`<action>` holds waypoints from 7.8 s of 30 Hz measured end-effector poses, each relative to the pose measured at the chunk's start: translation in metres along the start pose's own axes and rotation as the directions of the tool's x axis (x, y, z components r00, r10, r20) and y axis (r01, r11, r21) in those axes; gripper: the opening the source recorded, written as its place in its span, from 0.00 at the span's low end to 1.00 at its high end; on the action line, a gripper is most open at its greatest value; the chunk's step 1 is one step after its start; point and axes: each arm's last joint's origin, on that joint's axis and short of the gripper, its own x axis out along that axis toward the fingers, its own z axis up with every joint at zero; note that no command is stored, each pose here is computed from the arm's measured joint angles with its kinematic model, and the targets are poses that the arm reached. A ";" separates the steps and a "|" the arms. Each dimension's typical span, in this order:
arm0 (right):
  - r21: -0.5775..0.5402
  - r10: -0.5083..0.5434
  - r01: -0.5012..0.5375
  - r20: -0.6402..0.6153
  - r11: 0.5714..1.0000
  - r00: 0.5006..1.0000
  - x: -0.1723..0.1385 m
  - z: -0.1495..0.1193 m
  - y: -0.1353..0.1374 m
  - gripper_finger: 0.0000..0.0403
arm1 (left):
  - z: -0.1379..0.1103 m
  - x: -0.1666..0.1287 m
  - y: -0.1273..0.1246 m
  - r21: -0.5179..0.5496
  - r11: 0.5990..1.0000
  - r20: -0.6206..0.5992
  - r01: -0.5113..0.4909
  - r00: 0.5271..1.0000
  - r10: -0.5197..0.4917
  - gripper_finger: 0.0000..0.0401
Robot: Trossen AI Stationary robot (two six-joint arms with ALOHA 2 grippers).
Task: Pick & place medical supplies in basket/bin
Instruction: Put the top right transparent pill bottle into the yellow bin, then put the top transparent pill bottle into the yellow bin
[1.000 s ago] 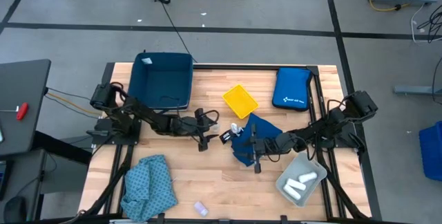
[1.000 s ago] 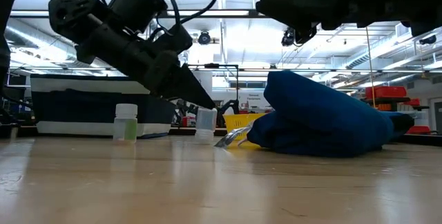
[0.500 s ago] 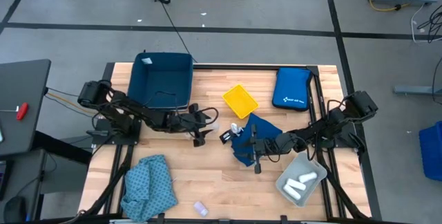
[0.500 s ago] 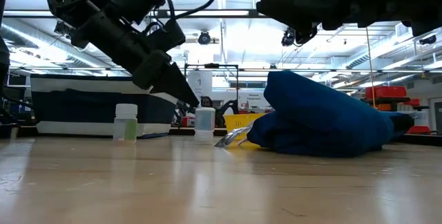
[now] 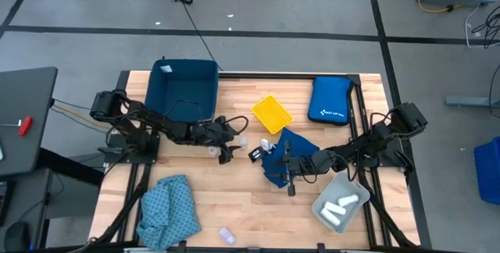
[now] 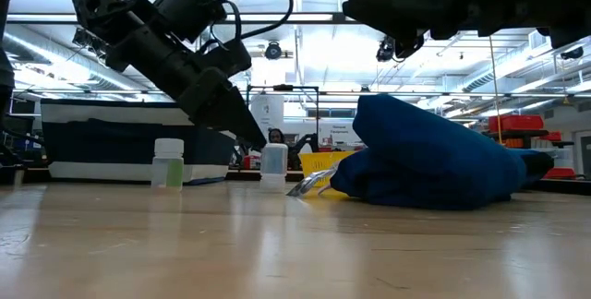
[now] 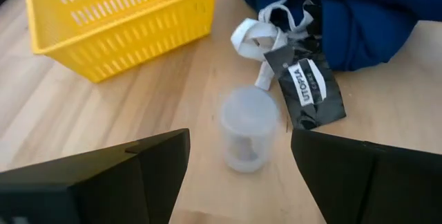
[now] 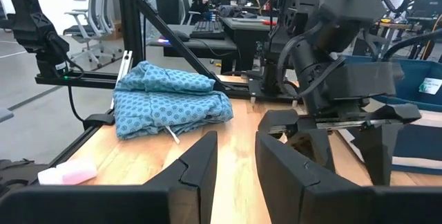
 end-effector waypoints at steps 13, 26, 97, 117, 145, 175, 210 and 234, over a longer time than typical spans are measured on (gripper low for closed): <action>-0.004 -0.006 0.006 0.010 1.000 1.000 0.000 0.001 -0.001 0.26 | -0.001 0.009 0.000 -0.026 1.000 0.046 -0.006 0.999 0.007 0.65; -0.011 -0.013 0.013 0.021 1.000 1.000 0.000 0.002 -0.001 0.26 | -0.009 0.023 -0.002 -0.042 0.999 0.064 0.025 0.998 -0.022 0.65; -0.103 -0.054 0.068 0.130 0.992 0.990 -0.001 0.013 -0.003 0.26 | 0.047 0.084 0.074 -0.120 0.989 0.647 0.089 0.763 0.010 0.39; -0.107 -0.053 0.067 0.127 0.992 0.990 -0.002 0.013 0.000 0.26 | 0.052 0.100 0.079 -0.125 0.990 0.548 0.064 0.836 0.015 0.39; -0.132 -0.064 0.087 0.167 0.987 0.984 -0.013 0.028 0.012 0.26 | 0.086 0.120 0.063 -0.182 0.972 0.286 -0.149 0.938 0.197 0.39; -0.129 -0.068 0.090 0.165 0.988 0.984 -0.013 0.028 0.011 0.26 | 0.069 0.124 0.061 -0.110 0.985 0.115 -0.131 0.983 0.144 0.53; -0.163 -0.009 0.033 0.143 0.986 0.990 -0.018 0.026 0.027 0.26 | 0.006 -0.070 -0.015 -0.088 0.993 0.514 0.082 0.858 -0.026 0.54; -0.167 -0.008 0.031 0.134 0.985 0.991 -0.018 0.025 0.027 0.26 | -0.073 -0.096 -0.048 -0.110 0.994 0.145 0.022 0.989 -0.005 0.59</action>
